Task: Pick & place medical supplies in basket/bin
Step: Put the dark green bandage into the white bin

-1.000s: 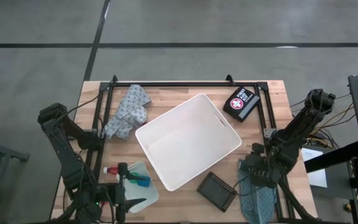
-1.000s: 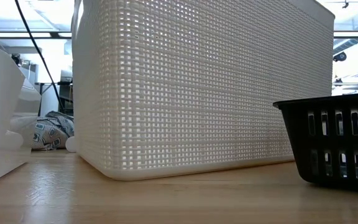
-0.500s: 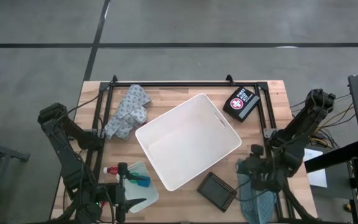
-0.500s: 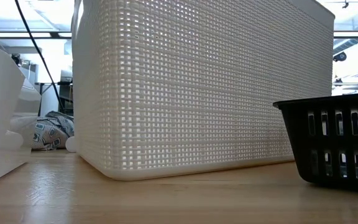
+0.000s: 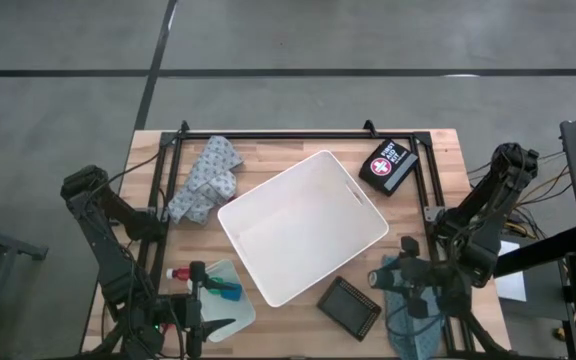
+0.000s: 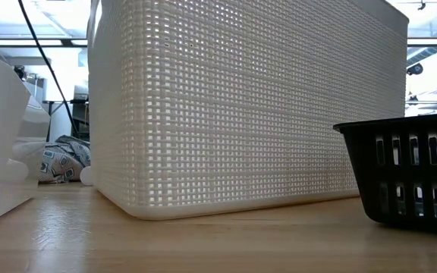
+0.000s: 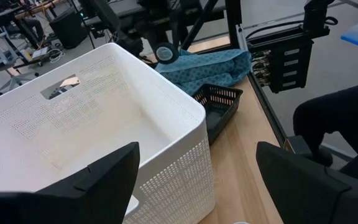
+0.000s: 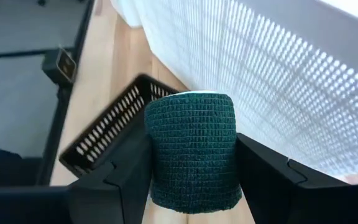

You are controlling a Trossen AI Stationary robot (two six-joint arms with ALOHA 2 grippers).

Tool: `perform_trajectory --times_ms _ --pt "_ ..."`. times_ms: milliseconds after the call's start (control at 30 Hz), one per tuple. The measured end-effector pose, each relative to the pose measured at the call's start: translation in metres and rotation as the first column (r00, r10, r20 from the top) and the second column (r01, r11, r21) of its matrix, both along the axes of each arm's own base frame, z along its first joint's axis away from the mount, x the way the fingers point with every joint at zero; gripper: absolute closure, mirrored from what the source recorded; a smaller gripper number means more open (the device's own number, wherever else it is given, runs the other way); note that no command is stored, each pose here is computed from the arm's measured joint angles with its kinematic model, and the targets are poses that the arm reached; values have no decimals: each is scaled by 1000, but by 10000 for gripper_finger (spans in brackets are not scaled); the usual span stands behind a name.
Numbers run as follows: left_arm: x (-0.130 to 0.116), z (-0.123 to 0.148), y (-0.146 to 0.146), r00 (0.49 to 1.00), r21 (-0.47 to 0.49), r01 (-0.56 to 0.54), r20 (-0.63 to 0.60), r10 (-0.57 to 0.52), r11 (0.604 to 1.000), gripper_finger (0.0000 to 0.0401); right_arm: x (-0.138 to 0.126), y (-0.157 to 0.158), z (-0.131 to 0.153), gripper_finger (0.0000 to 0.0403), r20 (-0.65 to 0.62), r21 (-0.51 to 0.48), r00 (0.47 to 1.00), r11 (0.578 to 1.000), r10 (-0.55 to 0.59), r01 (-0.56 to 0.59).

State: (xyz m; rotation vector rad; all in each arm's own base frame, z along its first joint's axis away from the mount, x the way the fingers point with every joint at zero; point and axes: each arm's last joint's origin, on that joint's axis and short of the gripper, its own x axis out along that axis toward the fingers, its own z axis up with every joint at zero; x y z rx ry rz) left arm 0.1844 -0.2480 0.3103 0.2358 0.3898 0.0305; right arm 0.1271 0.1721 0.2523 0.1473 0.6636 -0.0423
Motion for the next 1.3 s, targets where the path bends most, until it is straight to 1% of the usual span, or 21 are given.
perform_trajectory --times_ms 100,200,300,400,533,700,867,1133,1300 --pt "0 0 0 1000 0 0 0 0 1000 73 2 3 3 197 32 26 999 1000 0 -1" --pt "0 0 0 1000 0 0 0 0 1000 73 4 6 1 197 60 38 998 999 22 -25" --pt "0 0 0 1000 0 0 0 0 1000 73 4 11 0 197 103 70 993 996 52 -59" --pt "0 0 0 1000 0 0 0 0 1000 73 3 15 -1 197 139 69 987 993 82 -92" --pt "0 0 0 1000 0 0 0 0 1000 73 4 17 3 197 194 73 979 994 67 -83" --pt "0 0 0 1000 0 0 0 0 1000 73 12 31 1 197 257 49 962 992 96 -112" --pt "0 0 0 1000 1 0 -1 0 1000 73 23 50 -9 197 313 6 941 991 128 -137" --pt "0 0 0 1000 2 0 -1 0 1000 73 41 81 -27 197 431 36 894 988 123 -153" --pt "0 0 0 1000 2 0 -1 0 1000 73 54 95 -41 197 471 47 879 993 78 -113"
